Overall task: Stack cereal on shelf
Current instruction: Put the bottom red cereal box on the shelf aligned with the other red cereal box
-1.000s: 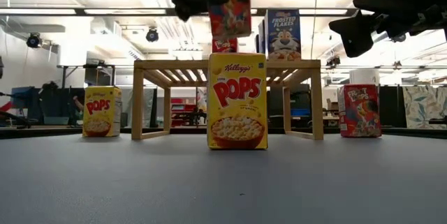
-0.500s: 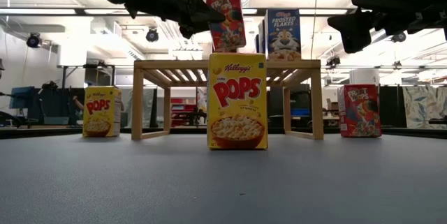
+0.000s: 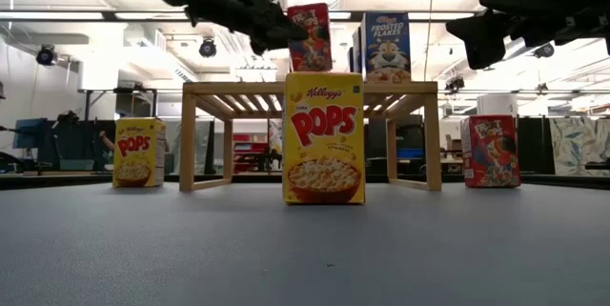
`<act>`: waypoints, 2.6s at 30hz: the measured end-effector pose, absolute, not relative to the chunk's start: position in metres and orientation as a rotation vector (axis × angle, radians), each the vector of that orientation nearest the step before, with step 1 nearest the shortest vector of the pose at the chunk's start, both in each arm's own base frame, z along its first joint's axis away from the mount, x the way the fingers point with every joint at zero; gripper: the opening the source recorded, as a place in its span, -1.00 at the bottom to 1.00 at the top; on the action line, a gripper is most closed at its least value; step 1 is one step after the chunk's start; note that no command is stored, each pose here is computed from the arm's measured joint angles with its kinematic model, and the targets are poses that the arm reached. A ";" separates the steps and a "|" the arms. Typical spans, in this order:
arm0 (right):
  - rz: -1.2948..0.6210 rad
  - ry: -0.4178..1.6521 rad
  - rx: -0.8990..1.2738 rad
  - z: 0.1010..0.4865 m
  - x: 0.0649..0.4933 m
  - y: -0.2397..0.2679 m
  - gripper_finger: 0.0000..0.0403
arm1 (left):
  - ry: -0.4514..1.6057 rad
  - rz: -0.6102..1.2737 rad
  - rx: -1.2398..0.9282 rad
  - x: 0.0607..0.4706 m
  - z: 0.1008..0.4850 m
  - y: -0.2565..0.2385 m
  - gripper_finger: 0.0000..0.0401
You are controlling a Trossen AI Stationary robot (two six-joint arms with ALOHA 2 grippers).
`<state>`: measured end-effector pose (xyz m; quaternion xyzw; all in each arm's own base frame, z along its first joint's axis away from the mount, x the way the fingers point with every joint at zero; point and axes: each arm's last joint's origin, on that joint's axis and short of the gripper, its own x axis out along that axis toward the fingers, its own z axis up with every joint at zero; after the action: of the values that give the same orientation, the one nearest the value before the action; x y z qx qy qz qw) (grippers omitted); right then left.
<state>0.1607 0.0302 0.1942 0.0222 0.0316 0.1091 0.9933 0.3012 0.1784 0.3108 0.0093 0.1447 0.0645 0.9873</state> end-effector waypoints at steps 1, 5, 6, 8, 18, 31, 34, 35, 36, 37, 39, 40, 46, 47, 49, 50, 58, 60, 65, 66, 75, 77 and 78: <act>0.213 0.063 0.044 0.194 0.161 0.030 0.17 | 0.320 0.115 0.020 0.305 0.311 0.180 -0.19; 0.201 0.064 0.043 0.194 0.161 0.030 0.17 | 0.414 0.075 0.050 0.320 0.316 0.189 -0.19; 0.202 0.065 0.043 0.194 0.161 0.030 0.17 | 0.433 0.069 0.052 0.324 0.318 0.191 -0.19; 0.201 0.068 0.043 0.194 0.161 0.030 0.17 | 0.484 0.058 0.047 0.330 0.318 0.196 -0.19; 0.202 0.070 0.046 0.194 0.161 0.030 0.17 | 0.553 0.041 0.037 0.341 0.319 0.203 -0.19; 0.201 0.070 0.050 0.194 0.161 0.030 0.17 | 0.578 0.051 -0.017 0.332 0.308 0.205 -0.19; 0.202 0.070 0.054 0.194 0.161 0.030 0.17 | 0.552 0.038 -0.022 0.332 0.305 0.206 -0.19; 0.201 0.070 0.054 0.194 0.161 0.030 0.17 | 0.545 0.038 -0.020 0.332 0.304 0.205 -0.19; 0.201 0.070 0.053 0.194 0.161 0.030 0.17 | 0.540 0.039 -0.017 0.331 0.304 0.205 -0.19; 0.201 0.070 0.054 0.194 0.161 0.030 0.17 | 0.537 0.039 -0.016 0.331 0.303 0.205 -0.19; 0.202 0.070 0.054 0.194 0.161 0.030 0.17 | 0.535 0.041 -0.020 0.329 0.303 0.206 -0.19; 0.202 0.070 0.054 0.194 0.161 0.030 0.17 | 0.535 0.042 -0.024 0.328 0.303 0.207 -0.19; 0.201 0.070 0.050 0.194 0.161 0.030 0.17 | 0.534 0.050 -0.030 0.324 0.306 0.206 -0.19; 0.202 0.070 0.050 0.194 0.161 0.030 0.17 | 0.534 0.050 -0.030 0.323 0.307 0.206 -0.19; 0.202 0.070 0.050 0.194 0.161 0.030 0.17 | 0.526 0.053 -0.025 0.322 0.310 0.205 -0.19; 0.202 0.070 0.049 0.194 0.161 0.030 0.17 | 0.523 0.052 -0.024 0.322 0.311 0.205 -0.19; 0.202 0.069 0.047 0.194 0.161 0.030 0.17 | 0.519 0.042 -0.034 0.322 0.304 0.204 -0.19; 0.202 0.069 0.047 0.194 0.161 0.030 0.17 | 0.502 0.041 -0.033 0.322 0.299 0.203 -0.19; 0.202 0.069 0.047 0.194 0.161 0.030 0.17 | 0.446 0.051 -0.023 0.317 0.289 0.200 -0.19; 0.202 0.069 0.047 0.194 0.161 0.030 0.17 | 0.444 0.052 -0.023 0.315 0.289 0.199 -0.19; 0.201 0.065 0.041 0.194 0.161 0.030 0.17 | 0.444 0.060 -0.047 0.311 0.289 0.197 -0.16; 0.200 0.065 0.037 0.194 0.161 0.030 0.17 | 0.446 0.061 -0.048 0.311 0.289 0.197 -0.11; 0.200 0.064 0.037 0.194 0.161 0.030 0.17 | 0.449 0.062 -0.051 0.311 0.289 0.197 -0.08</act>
<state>0.1608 0.0297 0.1940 0.0184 0.0322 0.1000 0.9943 0.3106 0.1970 0.2892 -0.0255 0.2225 0.0307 0.9741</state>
